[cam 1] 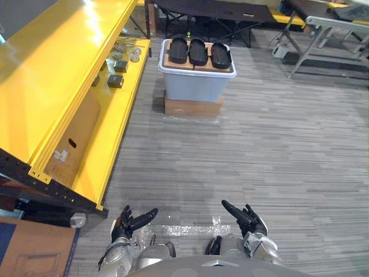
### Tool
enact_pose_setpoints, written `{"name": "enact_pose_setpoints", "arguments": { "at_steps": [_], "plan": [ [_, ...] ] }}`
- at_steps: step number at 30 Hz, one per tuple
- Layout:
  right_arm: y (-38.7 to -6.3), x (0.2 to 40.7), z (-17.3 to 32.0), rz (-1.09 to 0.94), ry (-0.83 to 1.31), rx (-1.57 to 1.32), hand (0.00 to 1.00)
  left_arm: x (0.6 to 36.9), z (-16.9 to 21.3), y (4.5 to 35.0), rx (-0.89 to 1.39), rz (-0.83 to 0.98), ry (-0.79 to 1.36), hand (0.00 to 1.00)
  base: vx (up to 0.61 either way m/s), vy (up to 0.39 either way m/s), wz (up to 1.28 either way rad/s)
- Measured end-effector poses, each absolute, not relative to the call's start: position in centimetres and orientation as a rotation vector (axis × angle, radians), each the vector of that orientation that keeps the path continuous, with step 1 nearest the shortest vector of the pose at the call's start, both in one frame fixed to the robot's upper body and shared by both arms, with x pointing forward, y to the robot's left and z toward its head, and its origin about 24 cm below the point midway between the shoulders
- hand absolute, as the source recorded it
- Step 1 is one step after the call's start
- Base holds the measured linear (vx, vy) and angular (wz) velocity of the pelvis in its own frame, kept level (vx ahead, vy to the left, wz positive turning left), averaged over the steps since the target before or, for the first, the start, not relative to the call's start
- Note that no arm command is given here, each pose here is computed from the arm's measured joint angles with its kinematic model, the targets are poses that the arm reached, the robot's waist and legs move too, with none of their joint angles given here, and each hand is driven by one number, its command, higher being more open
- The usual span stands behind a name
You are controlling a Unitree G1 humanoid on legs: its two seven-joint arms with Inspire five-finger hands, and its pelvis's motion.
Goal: Walk over and take three plastic housings, then place them on the shelf
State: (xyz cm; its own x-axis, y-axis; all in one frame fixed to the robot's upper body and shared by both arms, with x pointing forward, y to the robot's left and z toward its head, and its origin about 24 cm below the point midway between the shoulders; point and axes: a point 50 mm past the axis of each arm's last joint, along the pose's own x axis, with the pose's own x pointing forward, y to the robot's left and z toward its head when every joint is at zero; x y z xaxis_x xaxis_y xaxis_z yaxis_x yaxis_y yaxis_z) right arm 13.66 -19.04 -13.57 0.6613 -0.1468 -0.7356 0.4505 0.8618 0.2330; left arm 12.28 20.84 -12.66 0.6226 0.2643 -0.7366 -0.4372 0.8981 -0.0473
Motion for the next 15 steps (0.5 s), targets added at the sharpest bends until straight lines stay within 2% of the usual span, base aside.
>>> {"name": "enact_pose_setpoints", "arguments": {
  "at_steps": [7, 9, 13, 15],
  "plan": [
    [-19.7, 10.7, -14.3, -0.406, 0.846, 0.421, 1.00, 12.7, -12.7, 18.8, -0.191, 0.311, 0.780, 1.00, 0.32, -0.062, 0.48],
    [-20.8, 10.7, -14.2, -0.379, 0.846, 0.391, 1.00, 11.5, -13.4, 18.5, -0.217, 0.347, 0.830, 1.00, 0.45, -0.219, 0.01],
    [-22.3, 11.0, -14.2, -0.396, 0.856, 0.352, 1.00, 12.0, -13.4, 17.6, -0.271, 0.356, 0.825, 1.00, 0.47, -0.155, 0.02],
    [-22.2, 10.9, -14.5, -0.396, 0.880, 0.339, 1.00, 12.2, -13.3, 18.2, -0.276, 0.380, 0.814, 1.00, 0.53, -0.150, -0.32]
  ]
}}
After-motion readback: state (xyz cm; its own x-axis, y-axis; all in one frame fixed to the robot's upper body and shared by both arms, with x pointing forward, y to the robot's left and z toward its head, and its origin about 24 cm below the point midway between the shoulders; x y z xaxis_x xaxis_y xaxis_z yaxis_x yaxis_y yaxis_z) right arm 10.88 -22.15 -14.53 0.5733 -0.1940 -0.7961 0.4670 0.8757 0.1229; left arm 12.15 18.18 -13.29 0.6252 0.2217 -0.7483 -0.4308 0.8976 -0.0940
